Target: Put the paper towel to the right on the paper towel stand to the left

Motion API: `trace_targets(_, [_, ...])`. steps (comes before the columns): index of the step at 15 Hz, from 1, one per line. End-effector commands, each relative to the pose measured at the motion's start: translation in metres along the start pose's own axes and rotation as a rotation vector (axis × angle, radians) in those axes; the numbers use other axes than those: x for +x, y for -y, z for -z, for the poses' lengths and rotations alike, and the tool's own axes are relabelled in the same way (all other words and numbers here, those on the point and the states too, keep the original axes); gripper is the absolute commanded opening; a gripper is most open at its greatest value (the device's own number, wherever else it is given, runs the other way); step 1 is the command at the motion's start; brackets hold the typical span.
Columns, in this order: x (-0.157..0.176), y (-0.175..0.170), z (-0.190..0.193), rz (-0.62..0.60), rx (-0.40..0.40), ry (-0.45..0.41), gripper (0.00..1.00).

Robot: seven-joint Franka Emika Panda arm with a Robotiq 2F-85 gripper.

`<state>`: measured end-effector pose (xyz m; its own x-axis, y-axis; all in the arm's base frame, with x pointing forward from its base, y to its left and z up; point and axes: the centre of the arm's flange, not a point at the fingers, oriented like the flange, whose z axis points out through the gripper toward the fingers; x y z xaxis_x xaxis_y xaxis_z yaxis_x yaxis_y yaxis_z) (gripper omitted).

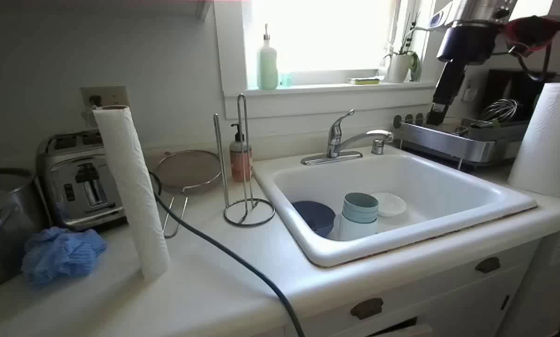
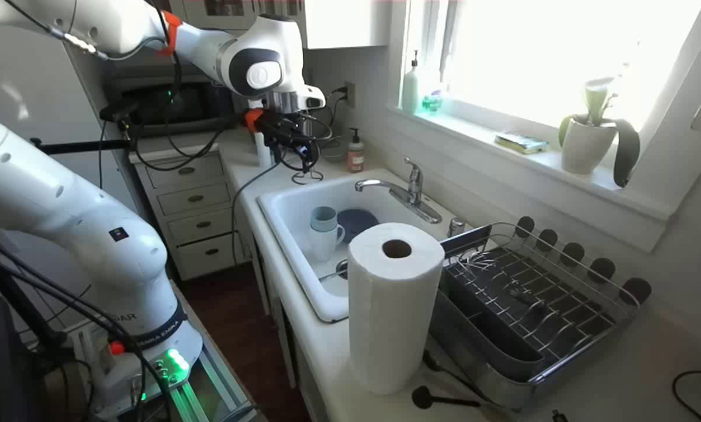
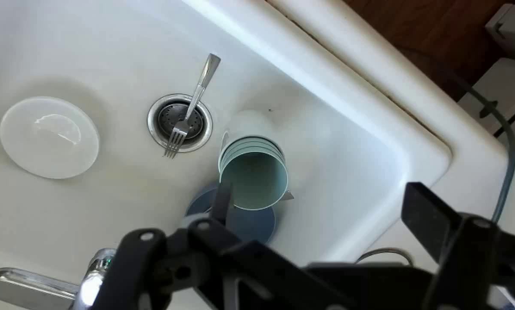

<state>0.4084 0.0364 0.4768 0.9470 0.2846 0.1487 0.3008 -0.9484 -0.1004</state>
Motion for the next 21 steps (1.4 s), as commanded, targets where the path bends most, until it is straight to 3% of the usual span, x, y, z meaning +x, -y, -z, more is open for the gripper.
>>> trace_targets(1, [0.0, 0.0, 0.0, 0.0, 0.0, 0.0, 1.0])
trace_targets(9, [0.001, -0.004, 0.002, -0.026, -0.026, -0.004, 1.0])
trace_targets(12, [-0.015, -0.032, 0.017, -0.146, -0.121, 0.012, 1.0])
trace_targets(17, [-0.056, -0.095, 0.065, -0.345, -0.266, 0.119, 1.0])
trace_targets(21, [-0.084, -0.144, 0.103, -0.436, -0.292, 0.11, 1.0])
